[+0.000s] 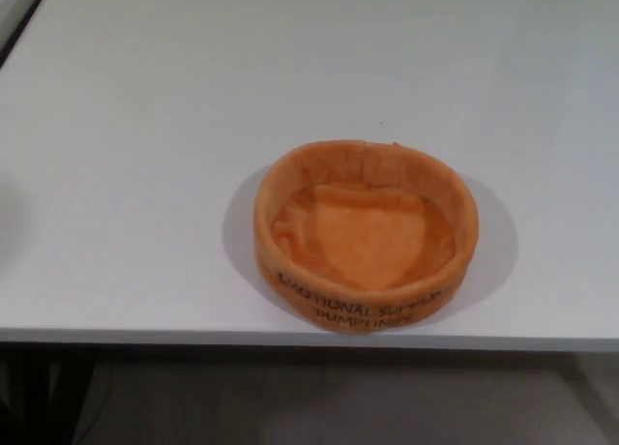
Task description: A soft plate is kept in the center of the table close to the robot and the robot uses its left hand to pick up the plate, turns it upside down and places it back on the table
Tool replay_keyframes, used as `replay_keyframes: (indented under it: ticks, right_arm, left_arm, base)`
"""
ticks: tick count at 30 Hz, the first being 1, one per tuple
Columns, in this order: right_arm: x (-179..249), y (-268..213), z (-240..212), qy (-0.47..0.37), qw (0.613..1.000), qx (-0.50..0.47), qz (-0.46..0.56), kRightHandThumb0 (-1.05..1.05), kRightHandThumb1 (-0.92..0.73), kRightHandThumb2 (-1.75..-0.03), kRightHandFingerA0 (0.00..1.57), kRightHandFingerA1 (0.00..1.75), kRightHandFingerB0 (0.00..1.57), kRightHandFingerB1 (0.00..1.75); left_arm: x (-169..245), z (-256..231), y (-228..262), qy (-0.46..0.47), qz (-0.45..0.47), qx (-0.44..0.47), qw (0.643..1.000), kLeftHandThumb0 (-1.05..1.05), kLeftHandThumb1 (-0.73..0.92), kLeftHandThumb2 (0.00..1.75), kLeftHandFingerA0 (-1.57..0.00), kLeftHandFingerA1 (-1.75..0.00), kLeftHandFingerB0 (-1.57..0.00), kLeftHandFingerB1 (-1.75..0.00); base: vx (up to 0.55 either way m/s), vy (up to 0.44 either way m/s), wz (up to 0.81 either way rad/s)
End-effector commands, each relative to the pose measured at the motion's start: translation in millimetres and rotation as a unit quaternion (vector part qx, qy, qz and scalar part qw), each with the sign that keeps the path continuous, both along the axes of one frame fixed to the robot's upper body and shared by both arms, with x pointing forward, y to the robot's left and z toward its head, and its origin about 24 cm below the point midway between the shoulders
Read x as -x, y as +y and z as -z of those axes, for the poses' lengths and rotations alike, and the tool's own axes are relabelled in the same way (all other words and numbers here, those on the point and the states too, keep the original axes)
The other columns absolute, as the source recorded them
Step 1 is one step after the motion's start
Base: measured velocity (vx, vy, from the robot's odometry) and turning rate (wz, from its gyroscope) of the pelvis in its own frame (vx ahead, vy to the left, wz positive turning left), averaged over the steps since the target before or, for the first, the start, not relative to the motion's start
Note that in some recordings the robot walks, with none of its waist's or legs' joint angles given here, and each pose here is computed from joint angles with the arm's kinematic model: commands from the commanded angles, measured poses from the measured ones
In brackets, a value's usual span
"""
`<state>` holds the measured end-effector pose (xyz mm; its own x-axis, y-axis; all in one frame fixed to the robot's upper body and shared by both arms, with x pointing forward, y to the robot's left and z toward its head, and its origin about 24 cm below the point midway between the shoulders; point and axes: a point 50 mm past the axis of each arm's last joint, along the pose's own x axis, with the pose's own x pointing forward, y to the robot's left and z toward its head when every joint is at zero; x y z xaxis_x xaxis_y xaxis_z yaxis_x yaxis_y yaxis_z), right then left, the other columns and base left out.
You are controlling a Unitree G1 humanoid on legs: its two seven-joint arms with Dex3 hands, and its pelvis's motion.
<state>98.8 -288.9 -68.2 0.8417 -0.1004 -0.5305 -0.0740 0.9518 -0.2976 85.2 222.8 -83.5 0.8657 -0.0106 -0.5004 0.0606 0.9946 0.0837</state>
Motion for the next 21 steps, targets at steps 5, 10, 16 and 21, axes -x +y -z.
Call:
replay_keyframes:
  ticks: [5, 10, 16, 21]
  right_arm:
    - [-5.4, -9.1, -45.9, -0.150, 0.986, -0.015, -0.077, -0.64, -0.87, -0.66, 0.44, 0.46, 0.27, 0.32]
    - [-5.6, -9.8, -46.6, -0.156, 0.984, -0.010, -0.083, -0.65, -0.88, -0.67, 0.46, 0.46, 0.27, 0.33]
    - [-3.4, -9.9, -46.3, -0.161, 0.984, -0.022, -0.080, -0.64, -0.87, -0.66, 0.45, 0.46, 0.28, 0.33]
    - [-3.4, -9.9, -46.3, -0.161, 0.983, -0.016, -0.082, -0.65, -0.88, -0.66, 0.46, 0.47, 0.27, 0.33]
  left_arm:
    - [-0.9, -42.7, 5.3, -0.185, 0.014, 0.040, 0.982, -0.99, 0.92, 0.70, -0.11, -0.34, -0.14, -0.25]
    - [-0.4, -42.9, 5.3, -0.187, 0.015, 0.044, 0.981, -1.02, 0.80, 1.20, -0.02, -0.40, -0.06, -0.33]
    - [1.1, -42.9, 5.9, -0.194, 0.018, 0.045, 0.980, -1.01, 0.80, 1.20, -0.01, -0.40, -0.09, -0.30]
    - [1.8, -43.5, 5.6, -0.202, 0.022, 0.046, 0.978, -1.01, 0.92, 0.71, -0.11, -0.34, -0.13, -0.24]
  base:
    - [0.00, 0.000, 0.00]
    - [0.00, 0.000, 0.00]
    - [0.00, 0.000, 0.00]
    - [0.00, 0.000, 0.00]
